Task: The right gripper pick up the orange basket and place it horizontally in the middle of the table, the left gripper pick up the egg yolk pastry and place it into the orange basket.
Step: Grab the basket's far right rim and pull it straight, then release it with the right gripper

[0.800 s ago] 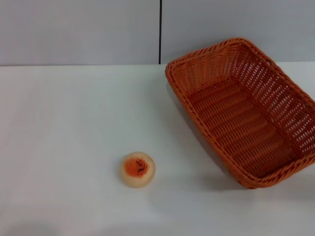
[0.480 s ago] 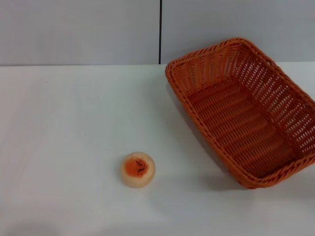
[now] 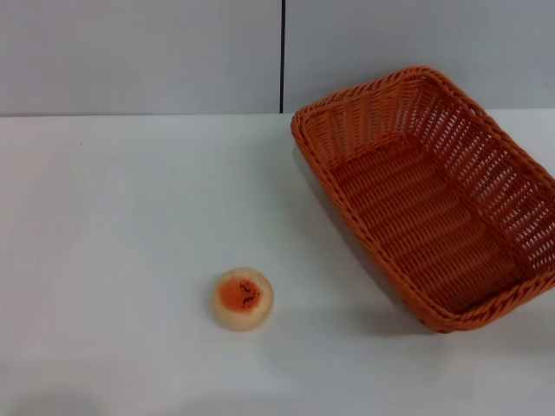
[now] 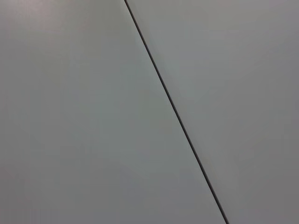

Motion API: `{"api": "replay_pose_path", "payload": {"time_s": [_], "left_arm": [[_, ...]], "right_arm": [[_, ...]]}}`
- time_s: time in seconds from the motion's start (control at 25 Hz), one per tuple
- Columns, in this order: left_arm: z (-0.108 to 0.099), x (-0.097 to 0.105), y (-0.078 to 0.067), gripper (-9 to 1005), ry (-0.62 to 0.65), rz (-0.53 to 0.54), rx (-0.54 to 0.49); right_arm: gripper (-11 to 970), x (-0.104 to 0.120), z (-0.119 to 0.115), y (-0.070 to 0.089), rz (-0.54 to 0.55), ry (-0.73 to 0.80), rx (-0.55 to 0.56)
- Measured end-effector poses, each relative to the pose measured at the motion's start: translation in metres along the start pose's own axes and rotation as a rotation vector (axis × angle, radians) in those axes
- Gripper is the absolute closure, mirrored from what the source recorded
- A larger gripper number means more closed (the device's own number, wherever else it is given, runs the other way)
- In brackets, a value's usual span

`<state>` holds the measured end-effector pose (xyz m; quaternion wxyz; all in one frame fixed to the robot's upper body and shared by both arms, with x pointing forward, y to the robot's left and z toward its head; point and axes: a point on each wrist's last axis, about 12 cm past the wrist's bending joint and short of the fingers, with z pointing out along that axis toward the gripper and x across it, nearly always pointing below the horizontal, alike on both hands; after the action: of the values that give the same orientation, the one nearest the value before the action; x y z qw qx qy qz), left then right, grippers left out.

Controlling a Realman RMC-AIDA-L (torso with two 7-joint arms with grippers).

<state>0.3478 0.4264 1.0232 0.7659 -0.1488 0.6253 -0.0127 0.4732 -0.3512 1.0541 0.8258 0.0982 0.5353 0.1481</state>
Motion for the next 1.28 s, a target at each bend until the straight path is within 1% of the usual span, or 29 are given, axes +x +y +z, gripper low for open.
{"api": "replay_pose_path", "payload": {"time_s": [0.16, 0.36, 0.6, 0.68, 0.76, 0.84, 0.88, 0.96, 1.04, 1.08, 1.12, 1.16, 1.24, 1.28], "left_arm": [[-0.001, -0.001, -0.001, 151, -0.01, 0.001, 0.01], [-0.003, -0.002, -0.001, 151, -0.01, 0.002, 0.021], [-0.003, -0.003, -0.004, 152, -0.004, 0.005, 0.06], [-0.002, -0.003, -0.006, 152, 0.004, 0.012, 0.086], [-0.002, -0.003, -0.006, 152, 0.004, 0.012, 0.086], [0.0, -0.004, -0.007, 152, 0.017, 0.023, 0.126], [0.0, -0.004, -0.007, 153, 0.017, 0.023, 0.126], [0.0, -0.004, -0.007, 153, 0.017, 0.023, 0.126], [0.002, -0.004, -0.007, 153, 0.019, 0.024, 0.129], [0.003, -0.004, -0.008, 153, 0.018, 0.024, 0.131], [0.003, -0.004, -0.008, 153, 0.018, 0.024, 0.131], [0.003, -0.004, -0.008, 153, 0.018, 0.024, 0.131], [0.006, -0.004, -0.009, 153, 0.015, 0.022, 0.137], [0.007, -0.004, -0.009, 153, 0.015, 0.023, 0.138]], "right_arm": [[167, 0.001, -0.002, 0.001, 0.0, 0.013, -0.012], [172, 0.002, 0.001, 0.001, -0.021, 0.061, -0.062], [179, -0.002, 0.0, -0.001, -0.036, 0.076, -0.106], [181, -0.009, 0.002, -0.006, -0.014, 0.084, -0.139], [183, -0.012, 0.002, -0.009, -0.002, 0.092, -0.155], [185, -0.019, 0.003, -0.013, 0.018, 0.112, -0.189], [186, -0.026, 0.005, -0.017, 0.031, 0.139, -0.216], [188, -0.03, 0.007, -0.019, 0.037, 0.154, -0.228], [190, -0.037, 0.012, -0.024, 0.054, 0.2, -0.251], [191, -0.042, 0.02, -0.027, 0.074, 0.27, -0.271], [192, -0.042, 0.02, -0.027, 0.074, 0.27, -0.271], [193, -0.044, 0.025, -0.029, 0.092, 0.316, -0.278], [195, -0.049, 0.037, -0.029, 0.121, 0.428, -0.301], [197, -0.051, 0.048, -0.027, 0.15, 0.534, -0.317]]}}
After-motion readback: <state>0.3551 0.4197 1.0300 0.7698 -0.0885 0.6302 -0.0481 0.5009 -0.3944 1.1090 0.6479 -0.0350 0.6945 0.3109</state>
